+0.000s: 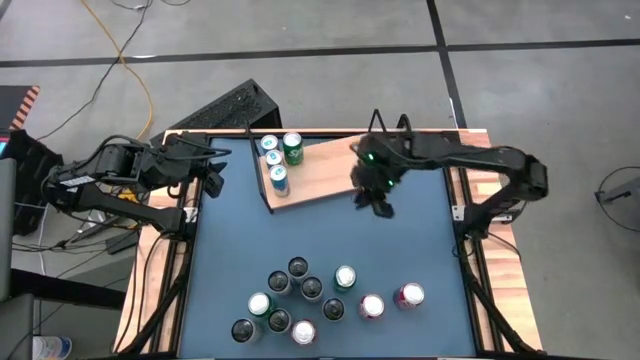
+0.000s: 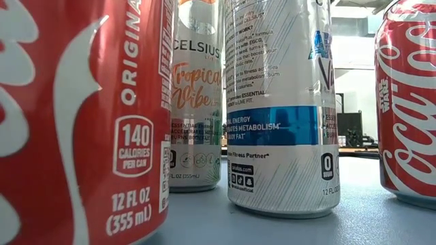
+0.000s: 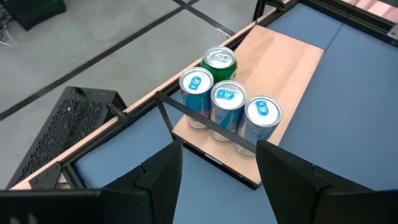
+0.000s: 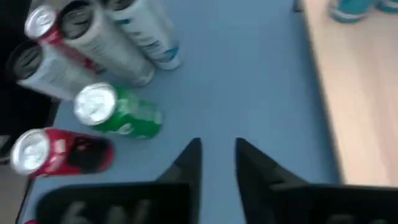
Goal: Place canned beverage on shelf
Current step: Put the top green soda can on the shelf aligned with the other green soda can
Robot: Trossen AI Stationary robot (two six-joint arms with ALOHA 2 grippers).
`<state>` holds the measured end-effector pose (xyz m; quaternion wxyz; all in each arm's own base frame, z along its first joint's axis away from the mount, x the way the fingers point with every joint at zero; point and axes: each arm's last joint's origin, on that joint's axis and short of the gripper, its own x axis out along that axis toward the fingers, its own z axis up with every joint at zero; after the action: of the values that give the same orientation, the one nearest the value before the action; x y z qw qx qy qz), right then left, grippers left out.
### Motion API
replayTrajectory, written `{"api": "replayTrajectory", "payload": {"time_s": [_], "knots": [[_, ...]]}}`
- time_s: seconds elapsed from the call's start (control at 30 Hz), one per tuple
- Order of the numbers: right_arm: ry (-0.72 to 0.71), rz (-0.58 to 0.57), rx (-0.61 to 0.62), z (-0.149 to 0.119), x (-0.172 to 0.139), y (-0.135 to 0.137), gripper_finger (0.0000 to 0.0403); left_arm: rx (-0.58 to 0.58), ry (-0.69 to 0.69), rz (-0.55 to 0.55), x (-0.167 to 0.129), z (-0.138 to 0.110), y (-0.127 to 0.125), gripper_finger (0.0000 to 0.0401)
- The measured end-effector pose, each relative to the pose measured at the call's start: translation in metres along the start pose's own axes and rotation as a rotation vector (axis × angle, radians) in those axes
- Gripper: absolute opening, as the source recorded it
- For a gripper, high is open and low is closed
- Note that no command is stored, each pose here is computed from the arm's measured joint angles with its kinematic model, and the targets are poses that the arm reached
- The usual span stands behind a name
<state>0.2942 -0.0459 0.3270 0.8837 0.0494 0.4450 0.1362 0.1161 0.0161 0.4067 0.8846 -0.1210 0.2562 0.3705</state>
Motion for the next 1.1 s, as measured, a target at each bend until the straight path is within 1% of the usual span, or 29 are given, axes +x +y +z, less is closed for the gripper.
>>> {"api": "replayTrajectory", "payload": {"time_s": [0.07, 0.17, 0.27, 0.33, 0.4, 0.47, 0.53, 0.57, 0.63, 0.7, 0.77, 0.83, 1.0, 1.1], "knots": [[-0.005, -0.009, -0.019, 0.003, -0.001, 0.023, 0.0130, 0.020, 0.008, -0.015, 0.000, 0.000, 0.000, 0.0193], [-0.009, 0.003, -0.013, 0.006, 0.003, 0.054, 0.0208, 0.037, 0.028, -0.047, 0.000, -0.001, -0.002, 0.0193], [0.017, -0.012, 0.054, 0.006, 0.013, 0.075, 0.0278, 0.045, 0.037, -0.052, 0.002, -0.001, -0.003, 0.0193], [0.026, -0.031, 0.107, 0.007, 0.025, 0.086, 0.0311, 0.064, 0.048, -0.063, 0.003, -0.001, -0.005, 0.0193], [0.058, -0.028, 0.134, 0.005, 0.034, 0.095, 0.0333, 0.099, 0.059, -0.075, 0.004, -0.001, -0.007, 0.0193], [0.050, -0.006, 0.132, 0.009, 0.045, 0.102, 0.0345, 0.127, 0.070, -0.081, 0.007, -0.001, -0.009, 0.0193], [0.057, 0.010, 0.119, 0.009, 0.051, 0.109, 0.0348, 0.152, 0.081, -0.089, 0.009, -0.001, -0.011, 0.0193], [0.066, 0.015, 0.111, 0.009, 0.057, 0.112, 0.0348, 0.158, 0.085, -0.087, 0.010, -0.001, -0.012, 0.0193], [0.038, 0.030, 0.085, 0.012, 0.062, 0.116, 0.0346, 0.168, 0.092, -0.087, 0.011, -0.001, -0.013, 0.0193], [0.074, 0.032, 0.066, 0.010, 0.072, 0.120, 0.0343, 0.182, 0.111, -0.098, 0.014, -0.001, -0.017, 0.0193], [0.060, 0.042, 0.054, 0.012, 0.080, 0.123, 0.0342, 0.195, 0.121, -0.108, 0.015, -0.002, -0.018, 0.0193], [0.091, 0.035, 0.043, 0.009, 0.091, 0.126, 0.0342, 0.207, 0.129, -0.118, 0.017, -0.002, -0.020, 0.0193], [0.070, 0.036, -0.035, 0.011, 0.110, 0.132, 0.0343, 0.239, 0.133, -0.128, 0.017, -0.002, -0.021, 0.0193], [0.064, 0.037, -0.047, 0.012, 0.116, 0.135, 0.0343, 0.244, 0.132, -0.129, 0.017, -0.002, -0.020, 0.0193]]}}
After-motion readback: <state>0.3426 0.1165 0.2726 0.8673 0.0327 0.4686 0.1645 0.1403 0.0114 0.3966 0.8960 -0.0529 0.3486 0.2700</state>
